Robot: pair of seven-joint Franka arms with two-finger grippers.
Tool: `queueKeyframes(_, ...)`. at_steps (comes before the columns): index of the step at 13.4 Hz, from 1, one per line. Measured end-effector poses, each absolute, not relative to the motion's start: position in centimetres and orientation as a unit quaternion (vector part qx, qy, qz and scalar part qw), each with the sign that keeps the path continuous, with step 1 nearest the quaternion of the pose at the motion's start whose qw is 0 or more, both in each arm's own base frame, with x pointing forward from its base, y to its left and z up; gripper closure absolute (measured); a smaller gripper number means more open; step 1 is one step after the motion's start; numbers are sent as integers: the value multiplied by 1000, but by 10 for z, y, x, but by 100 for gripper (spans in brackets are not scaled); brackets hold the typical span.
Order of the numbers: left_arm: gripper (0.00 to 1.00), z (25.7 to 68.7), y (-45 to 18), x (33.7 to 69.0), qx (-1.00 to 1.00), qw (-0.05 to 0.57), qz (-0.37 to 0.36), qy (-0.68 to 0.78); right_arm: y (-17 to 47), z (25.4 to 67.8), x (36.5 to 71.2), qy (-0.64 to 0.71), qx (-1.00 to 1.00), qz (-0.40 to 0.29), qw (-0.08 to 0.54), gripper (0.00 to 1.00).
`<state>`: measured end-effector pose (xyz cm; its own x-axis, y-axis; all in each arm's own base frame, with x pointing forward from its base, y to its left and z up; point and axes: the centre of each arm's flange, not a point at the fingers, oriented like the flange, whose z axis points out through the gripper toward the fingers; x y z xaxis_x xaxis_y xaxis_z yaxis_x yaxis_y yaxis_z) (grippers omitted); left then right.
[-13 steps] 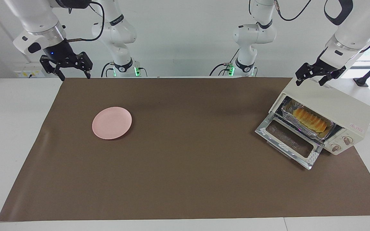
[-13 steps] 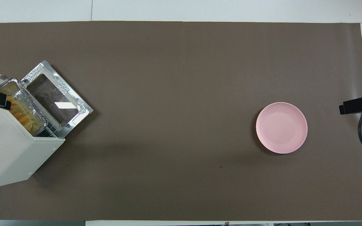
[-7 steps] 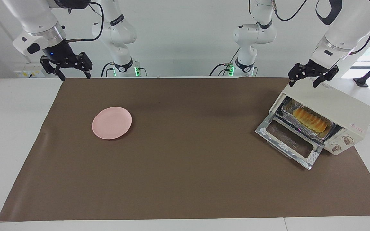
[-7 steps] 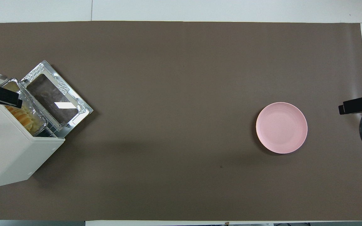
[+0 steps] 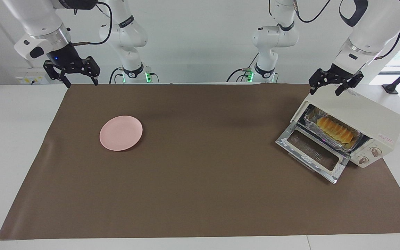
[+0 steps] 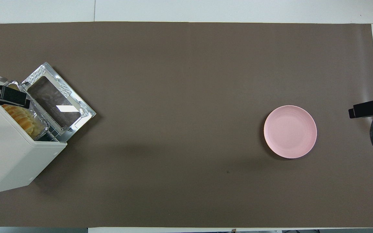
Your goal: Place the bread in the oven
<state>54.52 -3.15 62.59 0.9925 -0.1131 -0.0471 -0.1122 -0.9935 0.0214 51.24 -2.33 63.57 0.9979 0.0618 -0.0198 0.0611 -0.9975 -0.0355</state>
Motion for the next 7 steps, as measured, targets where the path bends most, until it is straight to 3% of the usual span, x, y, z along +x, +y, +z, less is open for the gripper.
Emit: queueKeyframes(7, 0, 627, -30, 546, 998, 10, -20, -55, -23, 636, 512, -31, -999, 11, 17, 0)
